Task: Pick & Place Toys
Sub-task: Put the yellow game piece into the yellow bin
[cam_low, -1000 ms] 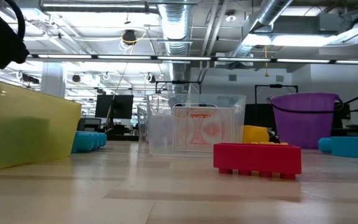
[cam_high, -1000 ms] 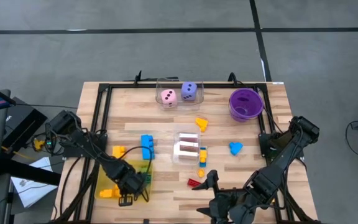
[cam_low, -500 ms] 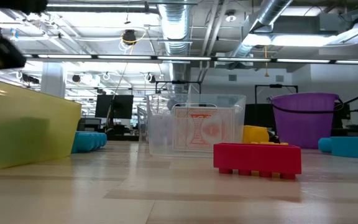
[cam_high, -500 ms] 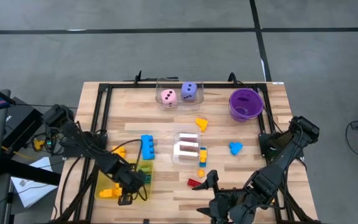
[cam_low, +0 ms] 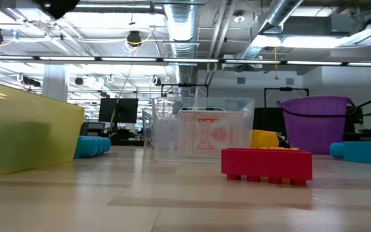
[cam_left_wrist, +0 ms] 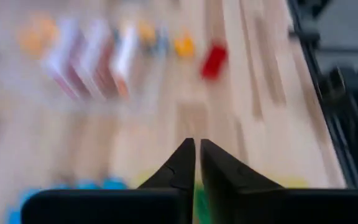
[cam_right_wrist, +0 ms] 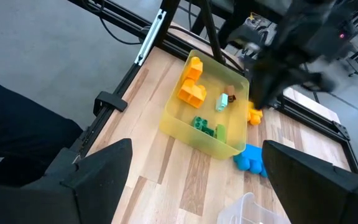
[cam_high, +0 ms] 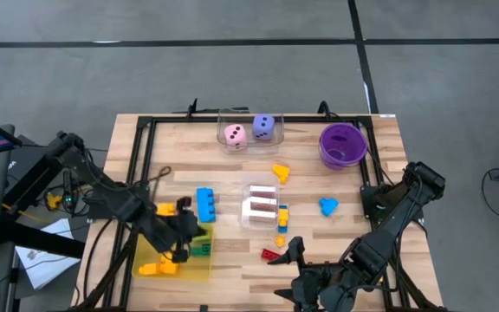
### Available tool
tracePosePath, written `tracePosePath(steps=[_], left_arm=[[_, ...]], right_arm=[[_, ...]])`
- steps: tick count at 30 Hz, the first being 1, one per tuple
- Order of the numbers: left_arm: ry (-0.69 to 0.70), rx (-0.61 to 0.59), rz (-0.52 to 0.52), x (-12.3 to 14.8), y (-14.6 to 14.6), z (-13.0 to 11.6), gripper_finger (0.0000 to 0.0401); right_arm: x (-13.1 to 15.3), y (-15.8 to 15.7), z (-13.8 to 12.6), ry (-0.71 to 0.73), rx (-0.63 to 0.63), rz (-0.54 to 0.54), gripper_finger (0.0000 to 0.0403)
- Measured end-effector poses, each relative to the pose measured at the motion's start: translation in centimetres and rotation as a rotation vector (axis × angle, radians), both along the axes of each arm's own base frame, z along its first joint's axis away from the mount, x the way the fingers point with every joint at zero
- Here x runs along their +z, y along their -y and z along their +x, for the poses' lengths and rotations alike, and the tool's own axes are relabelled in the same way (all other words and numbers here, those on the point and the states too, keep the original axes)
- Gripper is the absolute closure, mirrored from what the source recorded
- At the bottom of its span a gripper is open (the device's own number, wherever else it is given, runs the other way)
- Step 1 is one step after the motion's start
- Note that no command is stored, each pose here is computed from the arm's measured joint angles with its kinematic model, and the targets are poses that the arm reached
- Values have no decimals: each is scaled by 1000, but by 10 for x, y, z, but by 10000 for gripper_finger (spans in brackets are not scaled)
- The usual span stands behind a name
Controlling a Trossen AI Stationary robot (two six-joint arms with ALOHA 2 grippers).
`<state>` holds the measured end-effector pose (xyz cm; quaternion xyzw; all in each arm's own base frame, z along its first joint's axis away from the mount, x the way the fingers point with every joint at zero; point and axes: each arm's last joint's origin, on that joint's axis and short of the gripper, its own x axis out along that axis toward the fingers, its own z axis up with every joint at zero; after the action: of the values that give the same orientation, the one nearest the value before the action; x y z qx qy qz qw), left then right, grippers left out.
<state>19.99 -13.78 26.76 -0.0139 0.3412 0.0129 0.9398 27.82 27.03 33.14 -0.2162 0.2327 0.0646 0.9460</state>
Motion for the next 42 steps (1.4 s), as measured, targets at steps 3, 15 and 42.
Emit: tracePosePath(steps=[3,15,42], left_arm=[[174,41,99,18,-7,3,356],[450,-4,232,44,-2,23,244],[442,-92,188,35,8,33,196]], right_arm=[[0,1,0,3,-7,-3,51],[-9,6,-8,-56,-117,-22,51],[-20,92,-35,-38,-940,52,51]])
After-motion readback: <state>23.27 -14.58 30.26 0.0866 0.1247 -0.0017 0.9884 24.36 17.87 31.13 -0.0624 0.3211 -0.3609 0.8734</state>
